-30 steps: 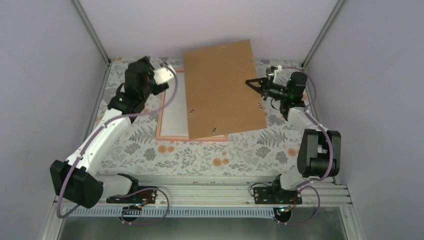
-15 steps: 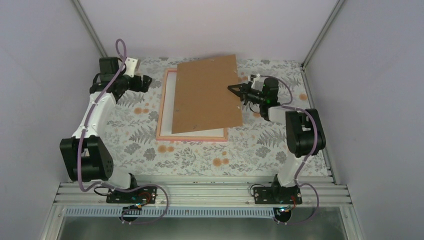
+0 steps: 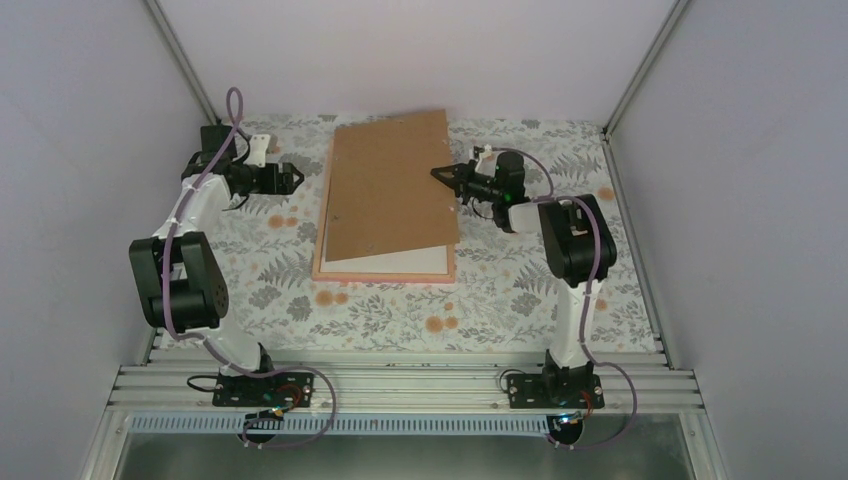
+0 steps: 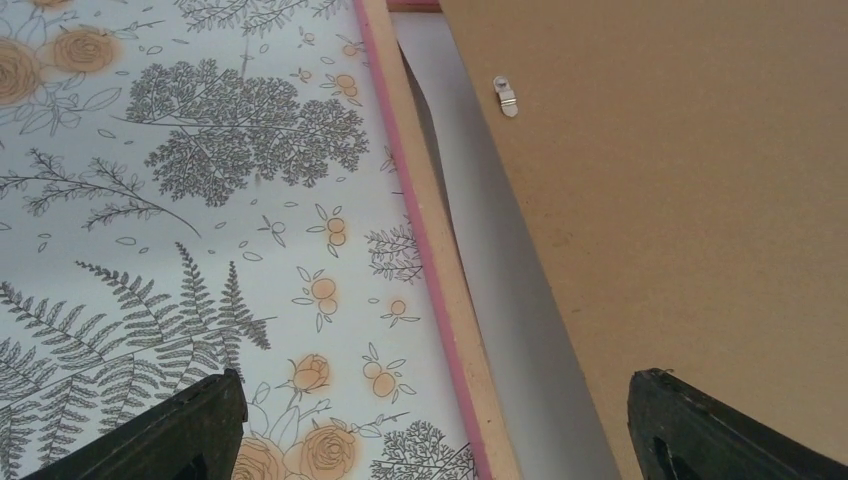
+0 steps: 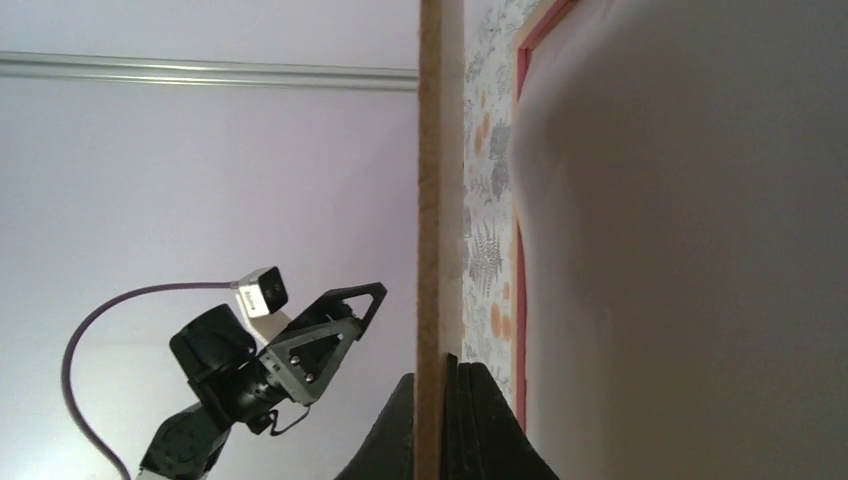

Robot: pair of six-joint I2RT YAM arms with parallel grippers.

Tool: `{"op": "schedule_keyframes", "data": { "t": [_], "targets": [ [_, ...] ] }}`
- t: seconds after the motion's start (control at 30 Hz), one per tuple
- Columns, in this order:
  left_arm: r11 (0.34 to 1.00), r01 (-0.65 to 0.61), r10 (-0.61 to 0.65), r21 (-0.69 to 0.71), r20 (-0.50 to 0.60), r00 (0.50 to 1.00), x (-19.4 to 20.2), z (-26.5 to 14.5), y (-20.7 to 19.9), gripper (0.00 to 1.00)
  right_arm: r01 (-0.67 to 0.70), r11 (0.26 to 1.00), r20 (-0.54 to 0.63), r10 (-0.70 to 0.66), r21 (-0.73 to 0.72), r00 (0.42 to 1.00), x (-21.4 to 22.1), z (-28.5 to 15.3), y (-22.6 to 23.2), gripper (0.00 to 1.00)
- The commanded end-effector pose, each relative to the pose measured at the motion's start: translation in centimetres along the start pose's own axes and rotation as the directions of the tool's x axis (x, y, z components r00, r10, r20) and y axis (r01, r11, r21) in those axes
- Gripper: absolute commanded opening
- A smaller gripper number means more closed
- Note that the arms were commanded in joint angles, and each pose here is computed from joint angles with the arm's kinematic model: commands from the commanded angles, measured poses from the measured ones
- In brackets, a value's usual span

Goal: Put the photo into the frame

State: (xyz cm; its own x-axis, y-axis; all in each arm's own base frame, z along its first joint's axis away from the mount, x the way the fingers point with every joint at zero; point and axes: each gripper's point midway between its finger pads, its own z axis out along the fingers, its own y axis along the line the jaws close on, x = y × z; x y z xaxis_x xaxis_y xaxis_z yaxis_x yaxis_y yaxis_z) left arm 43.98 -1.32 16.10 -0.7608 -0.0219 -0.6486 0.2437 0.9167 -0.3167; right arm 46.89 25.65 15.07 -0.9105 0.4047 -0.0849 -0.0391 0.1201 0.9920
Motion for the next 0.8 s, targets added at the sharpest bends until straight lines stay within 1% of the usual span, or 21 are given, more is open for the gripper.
{"op": "schedule_keyframes", "data": {
  "t": [0.0,0.23,0.47,0.63,0.77],
  "targets": [
    [1.000,0.001,-0.002,0.023,0.044,0.999,-1.8,-0.8,-0.3,0.95,0.105,0.994,0.038,-0.104,-0.029,0.994,-1.2,0.8,0.4,0.04],
    [1.000,0.023,-0.023,0.007,0.013,1.000,-0.9,-0.1,0.8,0.95,0.078,0.997,0.032,-0.079,0.022,0.996,-0.2,2.3,-3.4,0.04],
    [0.999,0.040,-0.040,-0.001,-0.015,0.999,-0.2,1.1,1.8,0.95,0.101,0.992,0.017,-0.102,0.070,0.995,0.3,2.8,-4.9,0.04],
    [0.999,0.052,-0.053,-0.008,-0.031,0.998,0.3,1.8,2.3,0.94,0.089,0.988,-0.004,-0.089,0.126,0.996,1.1,2.7,-6.7,0.04],
    [0.999,0.052,-0.053,-0.010,-0.037,0.998,0.4,2.1,2.5,0.94,0.066,0.988,-0.020,-0.064,0.140,0.998,2.1,2.2,-7.3,0.04]
  ]
}}
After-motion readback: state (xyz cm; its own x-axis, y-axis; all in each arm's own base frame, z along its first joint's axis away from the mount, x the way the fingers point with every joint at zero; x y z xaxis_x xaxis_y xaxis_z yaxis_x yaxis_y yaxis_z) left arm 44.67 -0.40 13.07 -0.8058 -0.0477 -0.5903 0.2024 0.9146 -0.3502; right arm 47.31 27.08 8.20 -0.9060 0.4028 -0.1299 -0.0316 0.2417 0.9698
